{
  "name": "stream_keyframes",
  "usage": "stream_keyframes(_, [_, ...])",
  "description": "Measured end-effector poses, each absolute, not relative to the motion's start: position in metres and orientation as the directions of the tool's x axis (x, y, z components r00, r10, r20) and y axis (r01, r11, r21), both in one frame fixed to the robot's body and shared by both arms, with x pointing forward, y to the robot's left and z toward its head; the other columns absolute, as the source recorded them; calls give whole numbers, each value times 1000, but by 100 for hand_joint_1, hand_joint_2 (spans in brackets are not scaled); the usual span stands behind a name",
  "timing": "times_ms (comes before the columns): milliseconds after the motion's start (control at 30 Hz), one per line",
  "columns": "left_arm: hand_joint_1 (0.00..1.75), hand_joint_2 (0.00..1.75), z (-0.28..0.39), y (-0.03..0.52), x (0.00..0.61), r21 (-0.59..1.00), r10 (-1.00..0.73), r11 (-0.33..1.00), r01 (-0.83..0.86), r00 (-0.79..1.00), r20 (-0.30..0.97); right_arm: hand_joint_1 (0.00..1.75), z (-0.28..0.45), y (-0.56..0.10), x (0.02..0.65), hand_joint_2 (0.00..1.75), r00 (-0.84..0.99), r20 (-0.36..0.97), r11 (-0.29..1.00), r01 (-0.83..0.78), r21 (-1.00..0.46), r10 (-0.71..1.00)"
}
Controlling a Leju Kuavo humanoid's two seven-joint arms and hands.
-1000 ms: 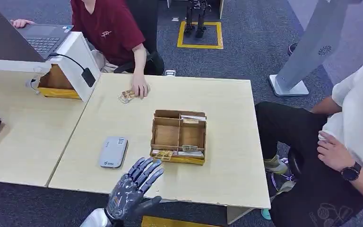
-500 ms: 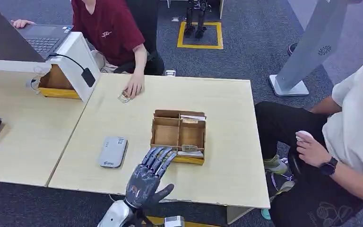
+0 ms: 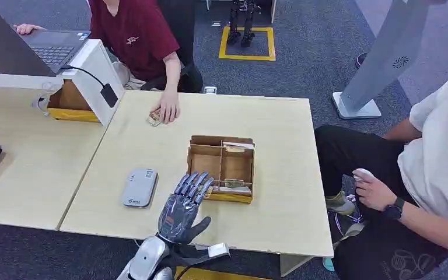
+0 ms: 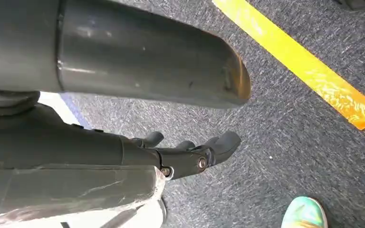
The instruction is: Pass the card to the sensor for recognition and then transmit it.
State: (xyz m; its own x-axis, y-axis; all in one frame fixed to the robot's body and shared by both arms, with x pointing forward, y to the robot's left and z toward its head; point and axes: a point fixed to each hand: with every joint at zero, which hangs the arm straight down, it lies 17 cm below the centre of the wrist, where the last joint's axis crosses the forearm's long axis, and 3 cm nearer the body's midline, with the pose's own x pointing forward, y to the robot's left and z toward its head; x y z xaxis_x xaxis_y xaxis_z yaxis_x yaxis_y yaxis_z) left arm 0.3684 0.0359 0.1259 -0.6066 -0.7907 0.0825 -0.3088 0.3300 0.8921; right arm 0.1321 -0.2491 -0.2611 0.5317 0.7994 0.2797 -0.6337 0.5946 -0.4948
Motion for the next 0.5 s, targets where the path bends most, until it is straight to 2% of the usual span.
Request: stream_keyframes(500, [0,175,112,48,383,906,-815,310,-287,-571,98,0,-261,-248,134,0,521,277,585,-641,-497,807])
